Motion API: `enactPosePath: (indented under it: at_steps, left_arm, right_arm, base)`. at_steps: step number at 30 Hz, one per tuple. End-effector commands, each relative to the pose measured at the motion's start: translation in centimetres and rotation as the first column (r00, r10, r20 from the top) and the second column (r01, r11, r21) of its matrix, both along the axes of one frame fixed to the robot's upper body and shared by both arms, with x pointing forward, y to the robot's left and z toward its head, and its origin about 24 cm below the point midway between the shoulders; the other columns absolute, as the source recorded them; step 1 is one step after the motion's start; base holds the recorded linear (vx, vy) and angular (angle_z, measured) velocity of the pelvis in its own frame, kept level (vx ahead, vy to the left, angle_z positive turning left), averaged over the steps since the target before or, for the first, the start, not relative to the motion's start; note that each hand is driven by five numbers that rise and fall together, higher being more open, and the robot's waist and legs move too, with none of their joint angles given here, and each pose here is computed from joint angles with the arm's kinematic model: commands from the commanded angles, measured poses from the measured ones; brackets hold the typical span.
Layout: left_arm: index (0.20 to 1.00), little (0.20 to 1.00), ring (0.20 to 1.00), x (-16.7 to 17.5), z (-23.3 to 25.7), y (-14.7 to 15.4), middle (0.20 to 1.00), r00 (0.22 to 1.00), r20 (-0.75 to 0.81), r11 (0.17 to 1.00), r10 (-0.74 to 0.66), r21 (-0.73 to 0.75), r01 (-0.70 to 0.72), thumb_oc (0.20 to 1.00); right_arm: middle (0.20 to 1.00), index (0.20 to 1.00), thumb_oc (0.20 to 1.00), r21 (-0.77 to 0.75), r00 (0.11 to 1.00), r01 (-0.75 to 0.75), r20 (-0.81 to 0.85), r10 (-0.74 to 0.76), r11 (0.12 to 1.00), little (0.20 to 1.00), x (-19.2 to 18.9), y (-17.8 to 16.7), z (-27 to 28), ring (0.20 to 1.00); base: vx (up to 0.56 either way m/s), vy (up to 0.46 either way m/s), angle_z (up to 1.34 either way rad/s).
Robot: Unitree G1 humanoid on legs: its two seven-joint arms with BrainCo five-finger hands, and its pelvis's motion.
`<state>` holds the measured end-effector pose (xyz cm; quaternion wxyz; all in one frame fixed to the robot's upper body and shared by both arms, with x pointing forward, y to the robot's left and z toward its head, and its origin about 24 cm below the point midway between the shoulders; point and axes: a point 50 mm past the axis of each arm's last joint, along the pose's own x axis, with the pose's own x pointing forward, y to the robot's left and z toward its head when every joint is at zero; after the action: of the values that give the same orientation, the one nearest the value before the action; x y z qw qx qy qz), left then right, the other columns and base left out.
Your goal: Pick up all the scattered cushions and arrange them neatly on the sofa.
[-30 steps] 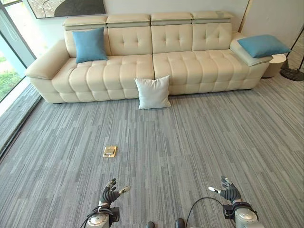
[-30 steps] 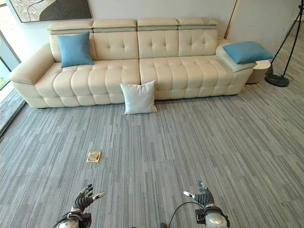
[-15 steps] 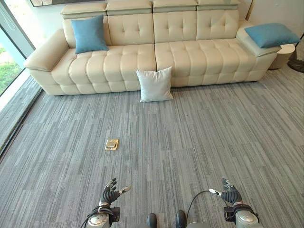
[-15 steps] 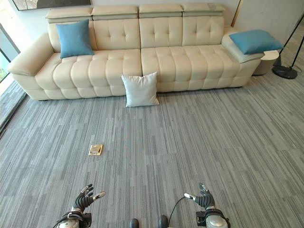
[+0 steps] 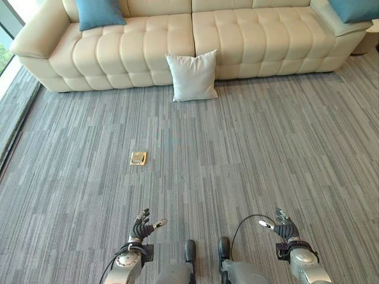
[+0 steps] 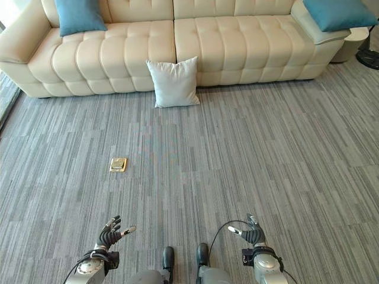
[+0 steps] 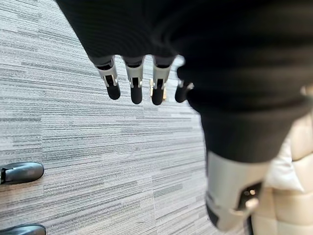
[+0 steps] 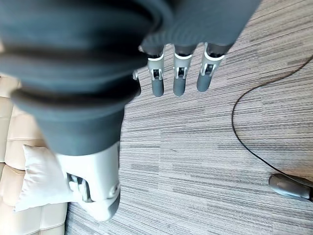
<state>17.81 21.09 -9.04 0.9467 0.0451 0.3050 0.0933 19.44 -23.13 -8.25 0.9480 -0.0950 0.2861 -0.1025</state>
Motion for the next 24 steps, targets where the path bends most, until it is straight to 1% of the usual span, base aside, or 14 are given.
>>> enactPosePath:
  at_steps: [1, 4, 5, 10, 15, 18, 19, 23, 24]
  left_arm:
    - [1.0, 1.0, 1.0, 2.0, 1.7, 0.4, 1.0, 0.994, 0.107, 0.999, -0.021, 0.051, 0.016, 1.0]
    - [1.0, 1.0, 1.0, 2.2, 1.8, 0.6, 1.0, 0.994, 0.111, 0.998, -0.006, 0.057, -0.001, 1.0]
    - [1.0, 1.0, 1.0, 2.3, 2.0, 0.8, 1.0, 0.993, 0.114, 0.998, 0.001, 0.062, -0.009, 1.0]
    - [1.0, 1.0, 1.0, 2.6, 2.4, 1.4, 1.0, 0.993, 0.122, 0.996, 0.004, 0.087, -0.014, 1.0]
    - [1.0, 1.0, 1.0, 2.4, 2.1, 1.8, 1.0, 0.994, 0.104, 0.995, 0.026, 0.089, -0.035, 1.0]
    - [1.0, 1.0, 1.0, 2.4, 1.9, 1.8, 1.0, 0.994, 0.1, 0.996, 0.048, 0.07, -0.055, 1.0]
    - [1.0, 1.0, 1.0, 2.3, 1.8, 1.9, 1.0, 0.993, 0.093, 0.996, 0.076, 0.048, -0.08, 1.0]
    - [1.0, 1.0, 1.0, 2.1, 1.7, 1.8, 1.0, 0.995, 0.085, 0.996, 0.056, 0.058, -0.061, 1.0]
    - [1.0, 1.0, 1.0, 1.7, 1.4, 1.4, 1.0, 0.997, 0.072, 0.998, 0.027, 0.056, -0.031, 1.0]
  right_arm:
    - [1.0, 1.0, 1.0, -0.032, 0.997, -0.032, 0.076, 0.034, 0.999, 1.0, 1.6, 0.2, 1.3, 1.0]
    - [1.0, 1.0, 1.0, -0.063, 1.0, -0.022, 0.013, 0.023, 0.998, 1.0, 0.9, -0.2, 0.5, 1.0]
    - [1.0, 1.0, 1.0, -0.052, 1.0, -0.006, 0.004, 0.007, 0.999, 1.0, 0.8, -0.2, 0.3, 1.0]
    - [1.0, 1.0, 1.0, -0.04, 1.0, -0.008, -0.019, 0.007, 0.999, 1.0, 0.5, -0.2, 0.0, 1.0]
    - [1.0, 1.0, 1.0, -0.07, 1.0, -0.005, -0.025, 0.003, 0.998, 1.0, 0.3, -0.2, 0.0, 1.0]
    - [1.0, 1.0, 1.0, -0.073, 1.0, -0.003, -0.031, 0.001, 0.997, 1.0, 0.3, -0.2, -0.1, 1.0]
    - [1.0, 1.0, 1.0, -0.082, 0.999, 0.004, -0.032, -0.006, 0.997, 1.0, 0.3, -0.4, -0.1, 1.0]
    - [1.0, 1.0, 1.0, -0.091, 0.998, 0.013, -0.052, -0.018, 0.996, 1.0, -0.2, -0.9, -0.3, 1.0]
    - [1.0, 1.0, 1.0, -0.091, 0.998, 0.006, -0.064, -0.012, 0.996, 1.0, -0.7, -1.0, -0.5, 1.0]
  base:
    - [0.1, 0.081, -0.03]
    - [0.09, 0.12, 0.0]
    - [0.04, 0.096, 0.01]
    - [0.05, 0.141, 0.04]
    - [0.09, 0.081, -0.05]
    - [0.23, -0.068, 0.1]
    - [0.18, -0.082, -0.06]
    - [0.41, -0.166, -0.05]
    - [0.29, -0.119, 0.04]
